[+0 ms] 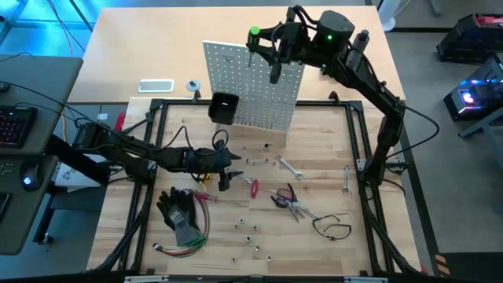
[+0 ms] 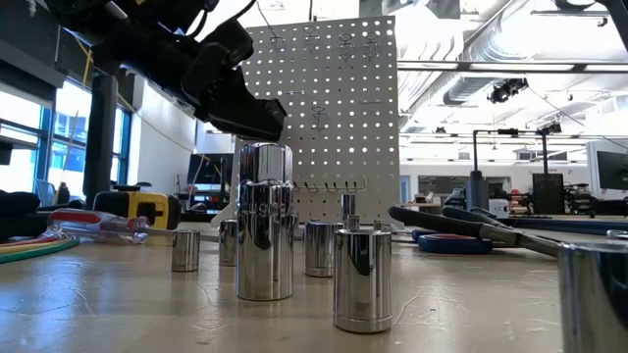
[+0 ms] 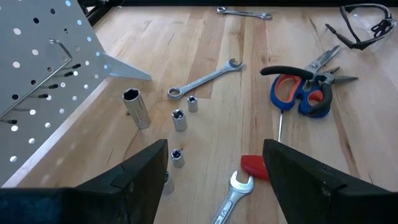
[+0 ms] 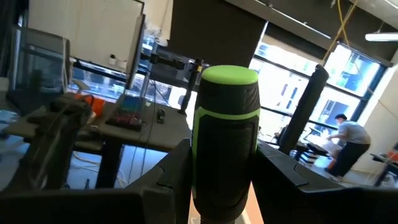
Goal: Hang tools onto peg board
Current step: Hang the green screwdriver on the white peg board
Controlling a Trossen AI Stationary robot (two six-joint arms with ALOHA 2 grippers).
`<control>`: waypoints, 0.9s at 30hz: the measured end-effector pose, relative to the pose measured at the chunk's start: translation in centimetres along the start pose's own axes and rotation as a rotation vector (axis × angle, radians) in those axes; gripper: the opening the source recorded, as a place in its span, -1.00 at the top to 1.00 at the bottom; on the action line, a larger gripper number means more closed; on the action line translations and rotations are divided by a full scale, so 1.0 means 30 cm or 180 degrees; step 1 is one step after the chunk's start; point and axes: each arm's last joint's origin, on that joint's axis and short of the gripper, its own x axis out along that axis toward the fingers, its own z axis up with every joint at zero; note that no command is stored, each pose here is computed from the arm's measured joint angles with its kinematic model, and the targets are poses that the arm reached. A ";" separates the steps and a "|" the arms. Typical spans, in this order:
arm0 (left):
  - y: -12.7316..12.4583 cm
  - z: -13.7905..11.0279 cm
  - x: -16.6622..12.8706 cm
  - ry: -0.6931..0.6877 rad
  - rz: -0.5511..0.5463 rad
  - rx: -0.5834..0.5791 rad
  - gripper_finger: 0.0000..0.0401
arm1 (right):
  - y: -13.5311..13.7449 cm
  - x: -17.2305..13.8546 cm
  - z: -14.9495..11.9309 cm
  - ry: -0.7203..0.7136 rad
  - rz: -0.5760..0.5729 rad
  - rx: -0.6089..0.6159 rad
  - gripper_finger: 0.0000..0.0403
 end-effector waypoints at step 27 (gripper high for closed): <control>-0.005 -0.001 -0.001 0.0005 -0.0015 -0.0036 -0.27 | -0.069 0.046 -0.101 0.0218 -0.0024 0.0411 0.40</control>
